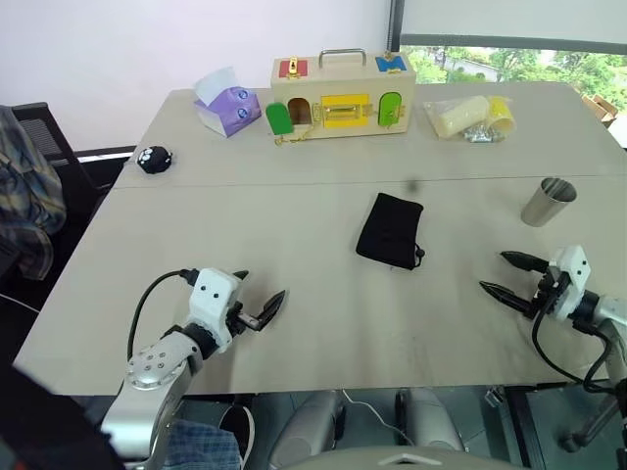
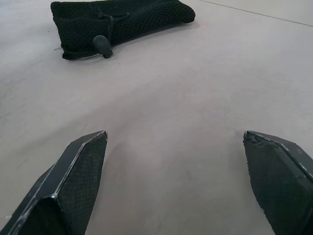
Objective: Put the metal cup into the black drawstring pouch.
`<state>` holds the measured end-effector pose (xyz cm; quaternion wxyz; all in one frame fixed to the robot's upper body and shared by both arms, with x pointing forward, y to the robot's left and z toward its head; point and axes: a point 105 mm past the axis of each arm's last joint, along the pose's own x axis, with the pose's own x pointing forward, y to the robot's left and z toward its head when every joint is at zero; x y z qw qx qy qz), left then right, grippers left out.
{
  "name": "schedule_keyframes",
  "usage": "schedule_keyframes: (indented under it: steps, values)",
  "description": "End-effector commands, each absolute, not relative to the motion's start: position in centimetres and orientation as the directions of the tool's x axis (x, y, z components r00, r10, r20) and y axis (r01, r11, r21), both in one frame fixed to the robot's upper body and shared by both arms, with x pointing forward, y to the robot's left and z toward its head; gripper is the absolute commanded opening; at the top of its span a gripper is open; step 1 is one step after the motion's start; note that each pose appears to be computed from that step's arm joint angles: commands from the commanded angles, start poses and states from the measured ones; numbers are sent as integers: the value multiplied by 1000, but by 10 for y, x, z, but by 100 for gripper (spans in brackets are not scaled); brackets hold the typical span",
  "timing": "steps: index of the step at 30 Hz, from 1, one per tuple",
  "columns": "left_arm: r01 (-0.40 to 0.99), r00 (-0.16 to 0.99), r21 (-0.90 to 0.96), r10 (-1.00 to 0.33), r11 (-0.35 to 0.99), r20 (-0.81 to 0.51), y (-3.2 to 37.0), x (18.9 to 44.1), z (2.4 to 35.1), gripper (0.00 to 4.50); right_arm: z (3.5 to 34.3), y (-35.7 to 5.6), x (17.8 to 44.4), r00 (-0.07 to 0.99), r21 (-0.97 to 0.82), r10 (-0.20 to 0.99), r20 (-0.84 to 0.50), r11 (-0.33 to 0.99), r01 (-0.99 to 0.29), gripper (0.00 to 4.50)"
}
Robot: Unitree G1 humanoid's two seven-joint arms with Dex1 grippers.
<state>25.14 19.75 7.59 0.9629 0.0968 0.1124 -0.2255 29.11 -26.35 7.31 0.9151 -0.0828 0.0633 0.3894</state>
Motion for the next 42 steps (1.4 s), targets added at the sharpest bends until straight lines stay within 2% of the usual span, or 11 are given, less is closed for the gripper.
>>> schedule_keyframes:
  steps: [1, 17, 26, 31, 36, 42]
  values:
    - [484, 868, 160, -448, 860, -217, 194, 252, 89, 438, 92, -269, 290, 701, -150, 699, -139, 685, -713, 450]
    - [547, 833, 149, -516, 824, -200, 178, 260, 91, 438, 103, -257, 277, 719, -148, 685, -118, 704, -695, 450]
    - [660, 750, 176, -625, 730, -218, 157, 271, 93, 438, 104, -245, 266, 703, -124, 704, -103, 692, -711, 450]
    - [791, 611, 183, -757, 583, -232, 118, 289, 91, 438, 107, -214, 251, 647, -67, 760, -65, 644, -762, 450]
    - [846, 526, 237, -820, 478, -226, 91, 315, 98, 438, 109, -185, 234, 589, -55, 806, -61, 586, -808, 450]
    - [867, 459, 345, -847, 361, -268, 70, 344, 102, 438, 107, -170, 221, 607, -75, 792, -61, 603, -794, 450]
